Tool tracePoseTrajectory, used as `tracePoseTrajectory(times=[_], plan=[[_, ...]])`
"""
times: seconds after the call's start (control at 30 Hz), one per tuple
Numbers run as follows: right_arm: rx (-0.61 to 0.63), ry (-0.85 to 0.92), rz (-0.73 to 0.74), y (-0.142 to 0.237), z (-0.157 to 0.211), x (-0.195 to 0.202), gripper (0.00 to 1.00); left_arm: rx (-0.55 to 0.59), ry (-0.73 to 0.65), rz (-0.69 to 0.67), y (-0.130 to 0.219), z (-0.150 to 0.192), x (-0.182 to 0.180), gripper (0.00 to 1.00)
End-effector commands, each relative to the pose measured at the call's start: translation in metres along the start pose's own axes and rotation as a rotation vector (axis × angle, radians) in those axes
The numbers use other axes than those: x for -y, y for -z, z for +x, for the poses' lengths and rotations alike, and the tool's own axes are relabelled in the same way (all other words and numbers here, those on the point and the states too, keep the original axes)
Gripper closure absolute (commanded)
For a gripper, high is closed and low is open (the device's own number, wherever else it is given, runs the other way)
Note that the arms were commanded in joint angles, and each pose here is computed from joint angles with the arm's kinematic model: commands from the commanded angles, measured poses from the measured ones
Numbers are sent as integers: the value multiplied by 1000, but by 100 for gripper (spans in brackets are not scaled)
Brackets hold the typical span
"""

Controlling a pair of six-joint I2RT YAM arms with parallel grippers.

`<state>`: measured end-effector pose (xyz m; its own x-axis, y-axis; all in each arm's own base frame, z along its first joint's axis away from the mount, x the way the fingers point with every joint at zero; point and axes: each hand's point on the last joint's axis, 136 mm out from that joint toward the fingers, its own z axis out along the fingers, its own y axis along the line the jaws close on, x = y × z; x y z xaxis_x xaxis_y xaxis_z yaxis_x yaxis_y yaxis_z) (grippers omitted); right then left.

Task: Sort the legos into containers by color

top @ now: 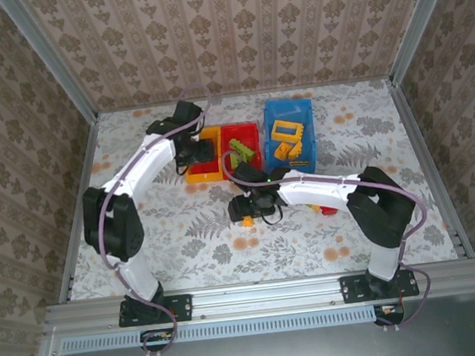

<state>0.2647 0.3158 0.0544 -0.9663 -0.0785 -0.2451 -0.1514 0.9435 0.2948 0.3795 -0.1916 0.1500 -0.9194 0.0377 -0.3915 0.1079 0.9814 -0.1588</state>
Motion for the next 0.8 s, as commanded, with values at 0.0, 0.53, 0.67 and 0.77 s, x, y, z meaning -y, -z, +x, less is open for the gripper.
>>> tracePoseTrajectory(times=[0.0, 0.53, 0.67, 0.77], plan=[[-33, -124, 120, -3, 10, 16, 31, 48, -21, 87, 26, 10, 17, 45], [-56, -181, 214, -33, 4, 16, 59, 129, -123, 335, 97, 108, 39, 46], [4, -161, 233, -14, -5, 20, 73, 152, -124, 384, 108, 112, 44, 46], [92, -145, 237, 18, -23, 29, 78, 178, -144, 421, 117, 107, 55, 46]])
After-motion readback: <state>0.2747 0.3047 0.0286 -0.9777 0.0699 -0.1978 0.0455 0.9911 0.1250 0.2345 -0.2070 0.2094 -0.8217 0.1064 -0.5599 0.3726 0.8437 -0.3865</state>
